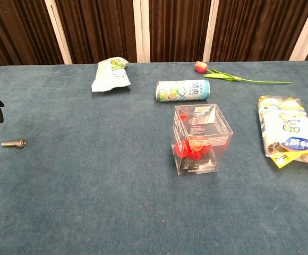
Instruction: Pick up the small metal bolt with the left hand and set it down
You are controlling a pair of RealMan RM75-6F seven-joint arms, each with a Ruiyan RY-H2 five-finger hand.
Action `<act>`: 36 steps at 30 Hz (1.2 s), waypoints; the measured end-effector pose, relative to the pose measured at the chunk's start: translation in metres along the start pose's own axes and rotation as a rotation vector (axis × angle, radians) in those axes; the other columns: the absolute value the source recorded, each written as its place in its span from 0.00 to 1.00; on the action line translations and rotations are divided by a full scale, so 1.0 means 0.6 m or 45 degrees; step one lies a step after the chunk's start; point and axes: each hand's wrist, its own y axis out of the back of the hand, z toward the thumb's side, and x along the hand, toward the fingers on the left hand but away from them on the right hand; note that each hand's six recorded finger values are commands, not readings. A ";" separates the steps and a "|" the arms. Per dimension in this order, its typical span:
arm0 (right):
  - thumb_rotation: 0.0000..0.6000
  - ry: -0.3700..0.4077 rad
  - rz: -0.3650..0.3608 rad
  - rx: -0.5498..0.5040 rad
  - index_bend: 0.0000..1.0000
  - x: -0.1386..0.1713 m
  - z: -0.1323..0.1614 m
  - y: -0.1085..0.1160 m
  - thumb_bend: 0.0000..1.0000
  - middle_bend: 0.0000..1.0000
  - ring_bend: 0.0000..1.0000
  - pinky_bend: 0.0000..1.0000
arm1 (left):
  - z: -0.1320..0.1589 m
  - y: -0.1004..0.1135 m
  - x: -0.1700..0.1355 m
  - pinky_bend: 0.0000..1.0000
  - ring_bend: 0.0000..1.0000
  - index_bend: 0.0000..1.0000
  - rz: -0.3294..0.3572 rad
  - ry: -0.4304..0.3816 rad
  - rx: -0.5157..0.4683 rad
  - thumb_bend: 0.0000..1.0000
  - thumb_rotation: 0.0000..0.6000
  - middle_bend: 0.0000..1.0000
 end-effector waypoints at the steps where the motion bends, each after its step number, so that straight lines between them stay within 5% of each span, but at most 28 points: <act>1: 1.00 -0.001 -0.001 -0.002 0.14 0.000 0.000 0.001 0.23 0.10 0.09 0.00 | 0.004 -0.004 0.000 0.06 0.00 0.37 0.006 0.001 0.002 0.40 1.00 0.09; 13: 1.00 -0.012 -0.023 -0.030 0.14 -0.002 -0.007 0.007 0.23 0.10 0.09 0.00 | 0.036 -0.055 0.000 0.06 0.00 0.42 -0.023 -0.010 0.013 0.46 1.00 0.10; 36: 1.00 -0.034 -0.033 -0.054 0.14 -0.004 -0.011 0.007 0.23 0.10 0.09 0.01 | 0.036 -0.053 0.005 0.06 0.00 0.51 0.009 -0.008 -0.011 0.46 1.00 0.14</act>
